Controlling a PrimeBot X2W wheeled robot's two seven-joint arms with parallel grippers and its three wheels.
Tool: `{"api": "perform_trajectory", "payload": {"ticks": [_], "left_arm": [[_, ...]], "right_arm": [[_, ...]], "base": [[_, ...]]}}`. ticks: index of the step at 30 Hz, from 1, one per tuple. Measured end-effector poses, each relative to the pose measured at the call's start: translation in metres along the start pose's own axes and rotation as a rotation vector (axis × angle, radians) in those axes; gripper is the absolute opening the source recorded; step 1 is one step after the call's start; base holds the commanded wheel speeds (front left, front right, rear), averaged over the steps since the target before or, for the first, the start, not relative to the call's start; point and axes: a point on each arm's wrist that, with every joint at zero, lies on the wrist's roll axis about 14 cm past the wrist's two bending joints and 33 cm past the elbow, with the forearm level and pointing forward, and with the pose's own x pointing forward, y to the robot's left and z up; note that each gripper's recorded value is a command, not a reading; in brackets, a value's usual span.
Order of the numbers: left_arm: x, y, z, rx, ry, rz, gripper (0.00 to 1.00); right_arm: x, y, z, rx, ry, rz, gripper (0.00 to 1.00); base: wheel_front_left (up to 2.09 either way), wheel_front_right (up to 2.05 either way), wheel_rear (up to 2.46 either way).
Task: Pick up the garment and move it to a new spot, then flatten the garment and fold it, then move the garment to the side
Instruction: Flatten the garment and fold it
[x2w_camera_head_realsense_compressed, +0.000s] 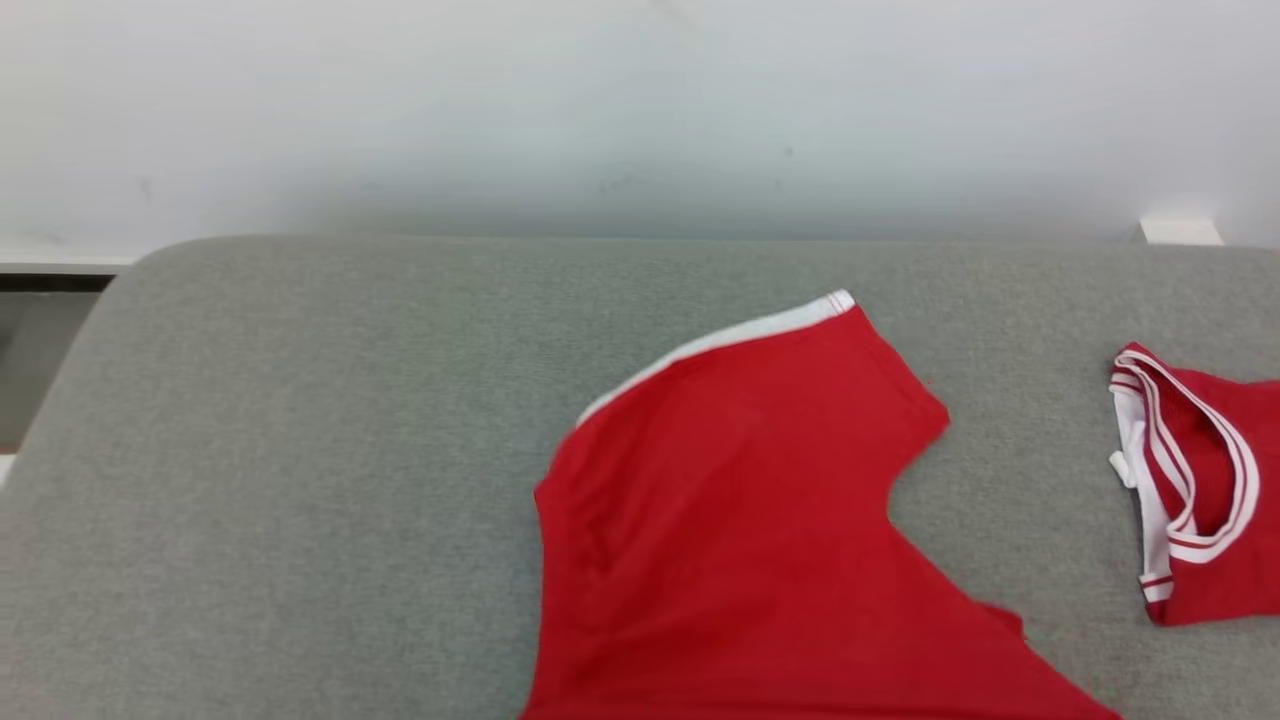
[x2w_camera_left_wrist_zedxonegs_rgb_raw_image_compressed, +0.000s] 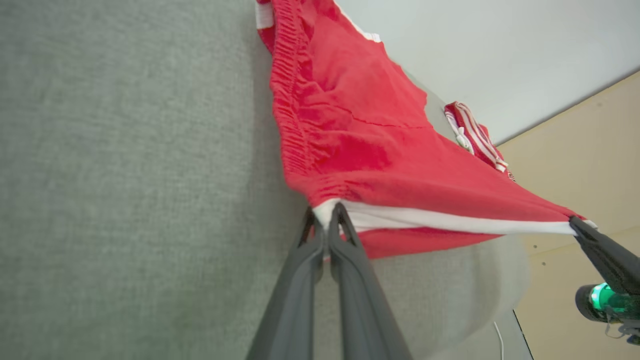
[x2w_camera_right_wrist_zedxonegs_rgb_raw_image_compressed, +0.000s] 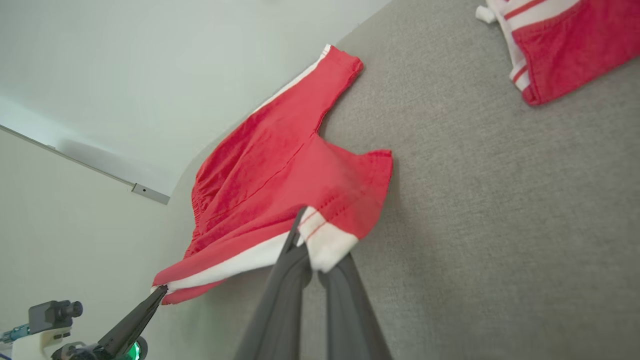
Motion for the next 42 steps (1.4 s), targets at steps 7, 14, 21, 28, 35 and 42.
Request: {"api": "perform_trajectory", "payload": {"ticks": [7,14,21,28,35,42], "left_arm": [[-0.016,-0.032,0.021,-0.109,-0.004,-0.084,0.00],[0.028,-0.049,0.081,-0.232,-0.037,-0.184,0.00],[0.087,-0.016,0.118,-0.162,-0.046,-0.085,0.00],[0.122,0.021,0.108,-0.194,-0.015,0.032,0.00],[0.134,0.049,0.094,-0.176,-0.004,0.115,0.00],[0.136,0.061,0.091,-0.141,-0.030,0.158,1.00]], "right_arm": [[-0.008,0.012,0.019,-0.073,0.022,0.032,0.00],[0.069,0.026,0.050,-0.227,0.138,0.102,0.00],[0.173,0.037,0.065,-0.296,0.262,0.125,0.00],[0.245,0.040,0.038,-0.346,0.392,0.120,0.00],[0.280,0.033,0.026,-0.367,0.398,0.104,0.21],[0.291,0.035,0.048,-0.387,0.254,0.118,1.00]], "base": [[0.00,0.00,0.00],[0.00,0.00,0.00],[0.00,0.00,0.00],[0.00,0.00,0.00],[0.00,0.00,0.00],[0.00,0.00,0.00]]}}
